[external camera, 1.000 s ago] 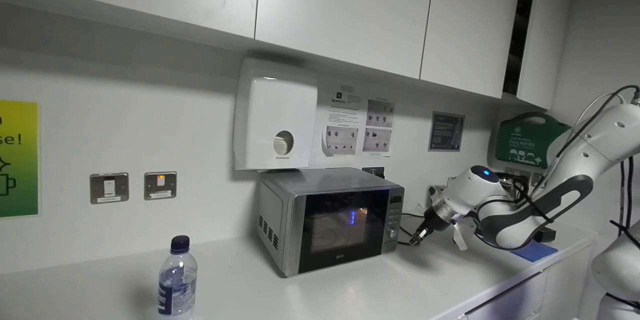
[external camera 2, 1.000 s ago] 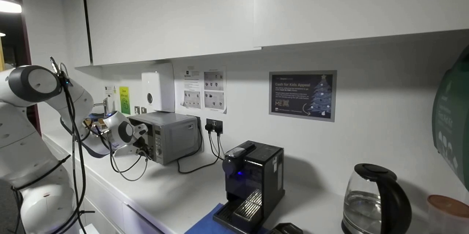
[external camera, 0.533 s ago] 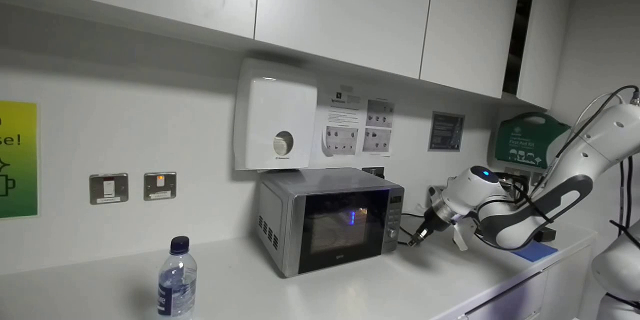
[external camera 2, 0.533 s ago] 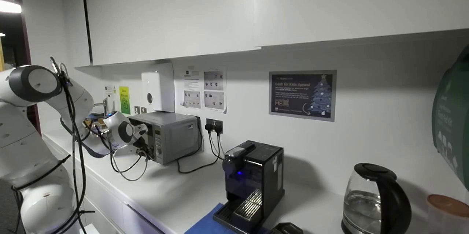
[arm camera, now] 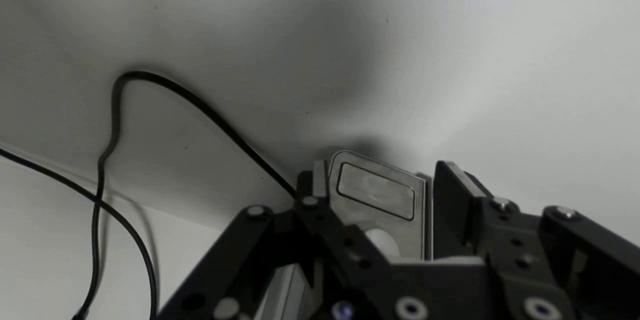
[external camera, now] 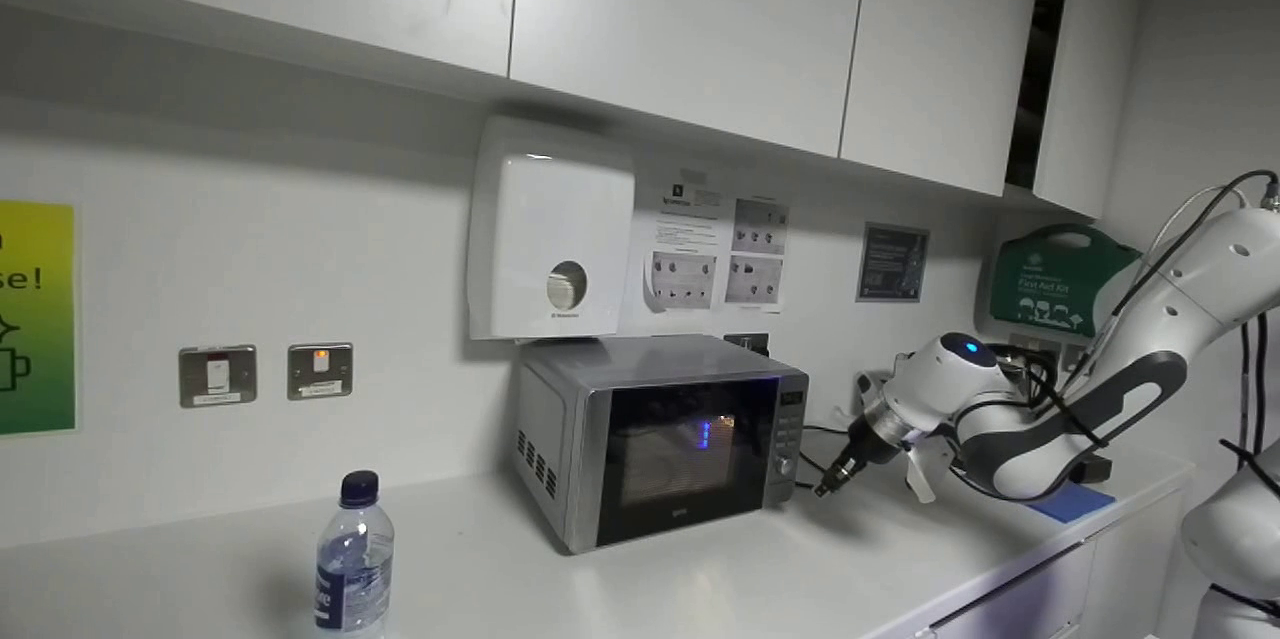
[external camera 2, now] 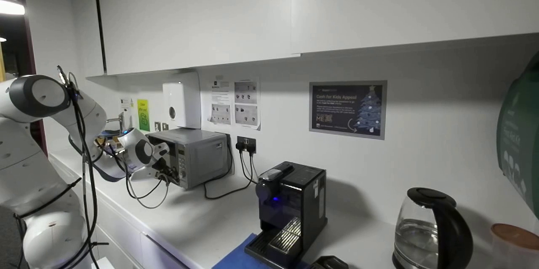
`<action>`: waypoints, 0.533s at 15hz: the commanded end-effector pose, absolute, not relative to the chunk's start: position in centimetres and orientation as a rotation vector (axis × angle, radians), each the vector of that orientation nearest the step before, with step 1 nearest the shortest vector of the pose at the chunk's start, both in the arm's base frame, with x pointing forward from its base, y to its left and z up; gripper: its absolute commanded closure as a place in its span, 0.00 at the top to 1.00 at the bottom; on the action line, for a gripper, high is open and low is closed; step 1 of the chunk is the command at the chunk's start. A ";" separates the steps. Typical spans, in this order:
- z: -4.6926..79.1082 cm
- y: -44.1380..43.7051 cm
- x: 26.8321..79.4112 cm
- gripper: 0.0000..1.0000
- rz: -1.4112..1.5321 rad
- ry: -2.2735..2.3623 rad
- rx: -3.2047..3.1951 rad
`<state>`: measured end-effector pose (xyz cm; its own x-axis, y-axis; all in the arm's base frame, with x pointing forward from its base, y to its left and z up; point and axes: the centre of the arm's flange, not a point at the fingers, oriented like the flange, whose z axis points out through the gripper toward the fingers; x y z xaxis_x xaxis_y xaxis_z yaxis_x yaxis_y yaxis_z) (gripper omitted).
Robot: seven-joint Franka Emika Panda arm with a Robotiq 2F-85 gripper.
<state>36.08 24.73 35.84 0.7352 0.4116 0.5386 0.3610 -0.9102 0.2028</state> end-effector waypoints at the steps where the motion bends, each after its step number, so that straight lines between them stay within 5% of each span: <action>1: 34.9 25.9 35.9 0.92 0.988 0.519 2.806; 3: 34.7 26.5 35.7 1.00 1.043 0.431 2.791; 8: 34.2 27.6 35.1 1.00 1.141 0.245 2.783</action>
